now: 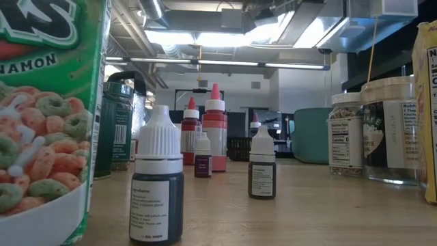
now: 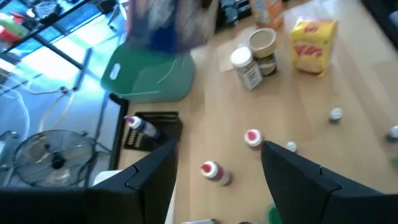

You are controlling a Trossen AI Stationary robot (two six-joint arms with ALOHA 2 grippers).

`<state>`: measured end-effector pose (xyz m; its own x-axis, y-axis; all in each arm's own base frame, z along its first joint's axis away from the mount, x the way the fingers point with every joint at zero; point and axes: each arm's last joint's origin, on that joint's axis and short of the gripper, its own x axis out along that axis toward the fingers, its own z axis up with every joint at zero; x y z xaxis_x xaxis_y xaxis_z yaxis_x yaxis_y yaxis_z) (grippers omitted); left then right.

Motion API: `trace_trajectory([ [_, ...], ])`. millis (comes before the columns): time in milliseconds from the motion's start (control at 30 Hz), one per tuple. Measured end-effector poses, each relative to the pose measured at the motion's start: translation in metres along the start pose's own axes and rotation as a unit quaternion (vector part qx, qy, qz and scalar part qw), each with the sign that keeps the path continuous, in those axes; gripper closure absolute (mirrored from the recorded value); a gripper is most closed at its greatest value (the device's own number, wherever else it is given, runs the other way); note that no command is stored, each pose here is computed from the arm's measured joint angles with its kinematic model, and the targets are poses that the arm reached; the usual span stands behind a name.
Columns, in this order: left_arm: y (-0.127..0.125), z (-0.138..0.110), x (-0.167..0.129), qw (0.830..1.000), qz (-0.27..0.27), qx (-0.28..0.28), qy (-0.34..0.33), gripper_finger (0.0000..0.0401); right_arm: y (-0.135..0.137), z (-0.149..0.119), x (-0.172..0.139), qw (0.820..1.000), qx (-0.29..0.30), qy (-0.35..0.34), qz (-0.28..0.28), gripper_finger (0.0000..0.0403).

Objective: Pick & Place Kitchen Items
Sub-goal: Put the blue cereal box into the green bin

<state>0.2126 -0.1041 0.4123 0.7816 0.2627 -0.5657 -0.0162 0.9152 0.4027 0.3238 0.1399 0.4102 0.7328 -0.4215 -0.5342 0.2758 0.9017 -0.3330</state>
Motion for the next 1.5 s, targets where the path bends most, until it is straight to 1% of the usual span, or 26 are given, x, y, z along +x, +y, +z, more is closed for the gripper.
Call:
trace_trajectory([
  [67, 0.003, 0.0, 0.0, 1.0, 0.003, -0.002, -0.001, 0.0177, 0.004, 0.002, -0.008, 1.0, -0.012, -0.019, -0.01, 0.0227],
  [167, 0.005, 0.002, 0.002, 1.0, 0.008, 0.013, -0.005, 0.0177, 0.011, 0.005, -0.015, 0.998, -0.032, -0.048, -0.021, 0.0227],
  [300, 0.01, 0.009, 0.005, 0.999, 0.013, 0.026, -0.034, 0.0177, 0.02, 0.012, -0.024, 0.995, -0.051, -0.088, -0.009, 0.0227],
  [500, 0.018, 0.031, 0.008, 0.99, -0.042, 0.017, -0.135, 0.0177, 0.031, 0.026, -0.039, 0.984, -0.085, -0.158, 0.008, 0.0227],
  [700, 0.025, 0.042, 0.01, 0.977, -0.09, -0.004, -0.194, 0.0177, 0.04, 0.035, -0.055, 0.97, -0.111, -0.214, 0.016, 0.0227],
  [800, 0.027, 0.047, 0.008, 0.967, -0.115, -0.012, -0.227, 0.0177, 0.041, 0.037, -0.057, 0.968, -0.108, -0.227, 0.015, 0.0227],
  [933, 0.026, 0.051, 0.006, 0.957, -0.136, -0.004, -0.256, 0.0177, 0.04, 0.039, -0.057, 0.967, -0.105, -0.231, 0.012, 0.0227],
  [1333, 0.027, 0.054, 0.005, 0.954, -0.127, 0.0, -0.273, 0.0177, 0.029, 0.045, -0.046, 0.968, -0.093, -0.232, -0.006, 0.0227],
  [1500, 0.028, 0.056, 0.004, 0.951, -0.121, 0.01, -0.284, 0.0177, 0.027, 0.046, -0.045, 0.968, -0.088, -0.235, 0.002, 0.0226],
])
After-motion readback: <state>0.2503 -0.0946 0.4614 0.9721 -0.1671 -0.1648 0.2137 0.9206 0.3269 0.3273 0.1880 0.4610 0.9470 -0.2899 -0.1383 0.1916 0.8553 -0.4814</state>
